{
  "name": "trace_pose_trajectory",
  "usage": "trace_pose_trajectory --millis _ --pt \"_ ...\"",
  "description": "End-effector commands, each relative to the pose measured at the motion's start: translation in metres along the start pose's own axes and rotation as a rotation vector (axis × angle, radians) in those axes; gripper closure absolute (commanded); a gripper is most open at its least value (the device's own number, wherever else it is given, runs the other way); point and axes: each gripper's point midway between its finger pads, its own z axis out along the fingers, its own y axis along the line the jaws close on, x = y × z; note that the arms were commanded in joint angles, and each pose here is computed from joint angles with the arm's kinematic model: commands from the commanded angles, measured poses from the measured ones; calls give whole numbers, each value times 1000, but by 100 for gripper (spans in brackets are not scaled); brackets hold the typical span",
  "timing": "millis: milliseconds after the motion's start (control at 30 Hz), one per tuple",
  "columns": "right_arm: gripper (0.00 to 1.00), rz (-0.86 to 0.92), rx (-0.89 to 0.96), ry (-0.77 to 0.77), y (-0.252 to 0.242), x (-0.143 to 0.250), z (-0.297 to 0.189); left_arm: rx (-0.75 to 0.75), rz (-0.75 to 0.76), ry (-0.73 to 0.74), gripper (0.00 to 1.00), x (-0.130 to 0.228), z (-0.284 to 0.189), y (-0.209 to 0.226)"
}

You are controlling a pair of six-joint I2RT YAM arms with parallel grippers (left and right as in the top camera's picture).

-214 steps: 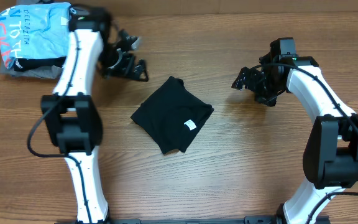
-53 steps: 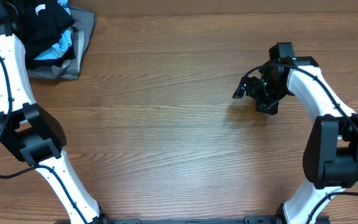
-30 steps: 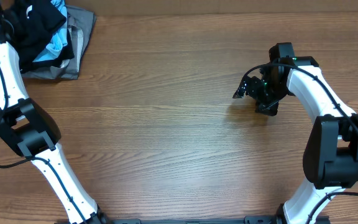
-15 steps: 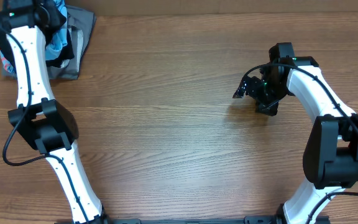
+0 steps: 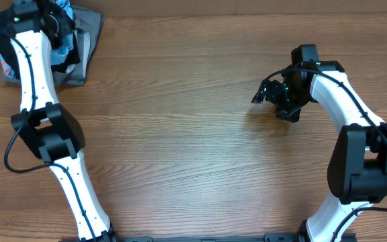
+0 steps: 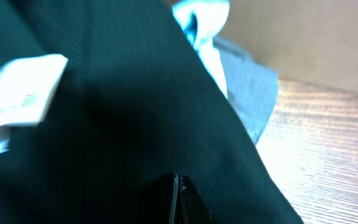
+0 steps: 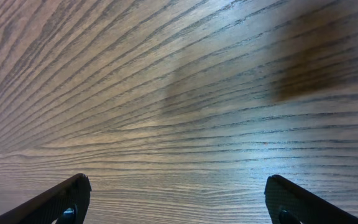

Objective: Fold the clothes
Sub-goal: 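Press the black bundle onto the stack and open the left gripper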

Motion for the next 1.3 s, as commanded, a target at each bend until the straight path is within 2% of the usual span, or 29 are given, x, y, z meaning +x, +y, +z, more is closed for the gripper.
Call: trace_pose_trajectory --millis 0,100,200,267,367,567,667,767,967,1267 --pt "7 -10 7 -7 1 1 0 70 -21 134 95 55 59 -16" --pt "7 -9 8 -6 0 1 0 75 -14 144 96 62 68 -21" --pt "7 -9 9 -4 0 1 0 81 4 96 96 46 61 -26" --pt "7 -9 8 -5 0 1 0 84 24 44 95 27 46 -28" --pt "7 -9 8 -6 0 1 0 85 31 -32 88 -1 20 -30" --pt "7 -9 8 -6 0 1 0 76 38 -200 90 -57 -40 -30" --pt "7 -9 8 -6 0 1 0 40 31 -266 91 -76 -60 -19" --pt "7 -10 8 -6 0 1 0 -36 3 -317 85 -88 -65 1" --pt "7 -10 7 -7 1 1 0 -116 -30 -321 87 -84 -43 38" --pt "7 -1 17 13 -2 6 0 -182 -86 -237 83 -38 33 99"
